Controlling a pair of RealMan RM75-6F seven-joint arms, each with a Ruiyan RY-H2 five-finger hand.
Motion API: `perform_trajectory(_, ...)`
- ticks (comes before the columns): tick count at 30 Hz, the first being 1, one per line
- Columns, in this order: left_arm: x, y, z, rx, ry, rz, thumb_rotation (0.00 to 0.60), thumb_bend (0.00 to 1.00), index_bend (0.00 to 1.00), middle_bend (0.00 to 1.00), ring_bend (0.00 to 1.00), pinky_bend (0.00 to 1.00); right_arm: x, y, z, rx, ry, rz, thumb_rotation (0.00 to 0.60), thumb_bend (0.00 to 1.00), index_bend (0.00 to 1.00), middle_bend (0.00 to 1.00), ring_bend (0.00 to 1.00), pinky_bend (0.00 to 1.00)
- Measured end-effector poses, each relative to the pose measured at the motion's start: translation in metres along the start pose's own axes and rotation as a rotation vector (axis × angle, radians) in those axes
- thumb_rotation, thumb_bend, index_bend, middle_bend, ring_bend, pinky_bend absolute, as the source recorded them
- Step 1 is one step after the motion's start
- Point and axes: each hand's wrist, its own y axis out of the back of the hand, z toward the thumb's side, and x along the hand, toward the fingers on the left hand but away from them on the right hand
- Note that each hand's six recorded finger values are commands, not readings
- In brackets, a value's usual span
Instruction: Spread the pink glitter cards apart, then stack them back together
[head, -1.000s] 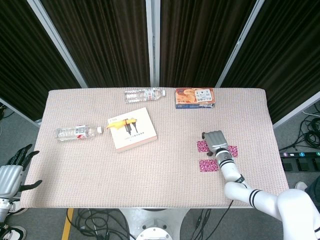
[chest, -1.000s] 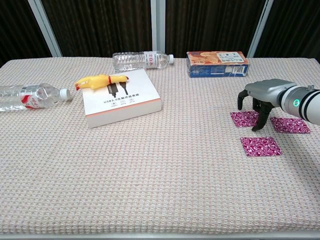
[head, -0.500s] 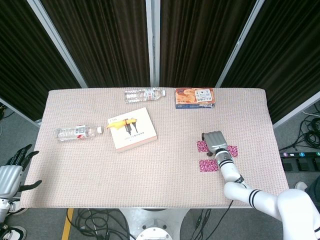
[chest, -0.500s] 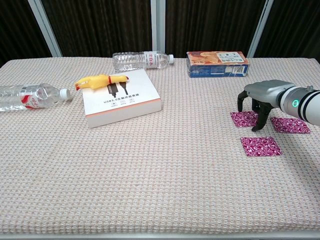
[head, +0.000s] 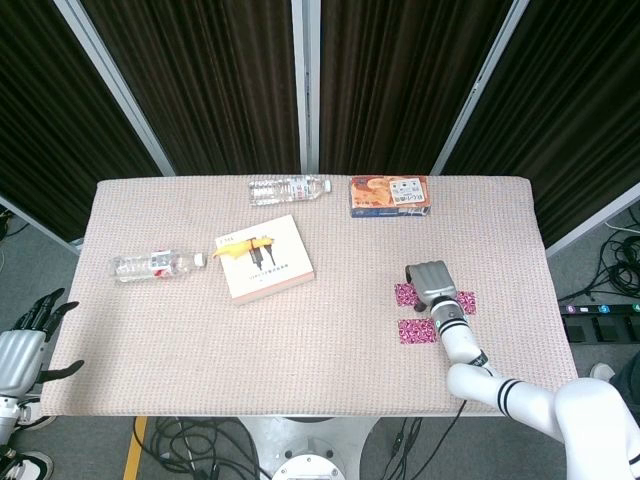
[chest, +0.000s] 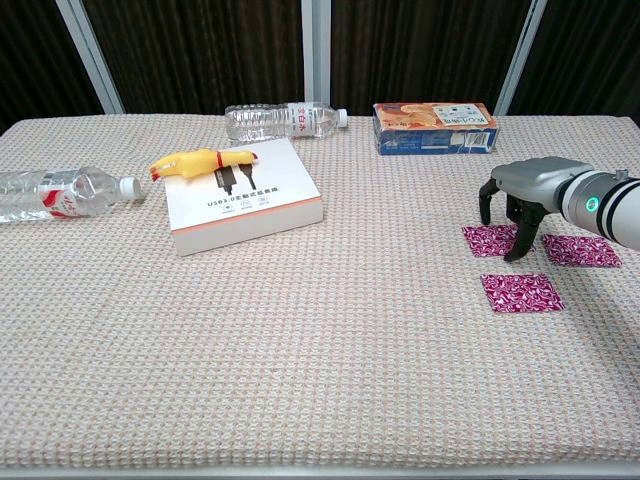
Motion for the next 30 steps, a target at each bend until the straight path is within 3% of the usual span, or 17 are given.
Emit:
perform_trajectory(7,-0.0007,-0.0006,-0.0008,0.000,0.002,-0.001,0.600,0.00,0.21,0.14,0.09,0.23,-0.0008,-0.0001,-0.0002,0.000,-0.006,-0.001,0.600,0.00,0.45,0.92,0.95,0.96)
perform_trajectory(20,-0.0011,-0.0013,-0.0029,0.000,0.007,-0.003,0.600,0.00,0.21,0.14,0.09,0.23,-0.0023,-0.0045,0.0006,0.001,-0.004,0.018,0.600,0.00,0.37,0.92,0.96,0.96)
perform_trajectory(30,-0.0011,-0.0006,-0.0022,0.002,0.004,-0.003,0.600,0.00,0.21,0.14,0.09,0.23,-0.0016,-0.0025,0.0018,0.002,-0.003,0.014,0.600,0.00,0.47,0.92,0.96,0.96)
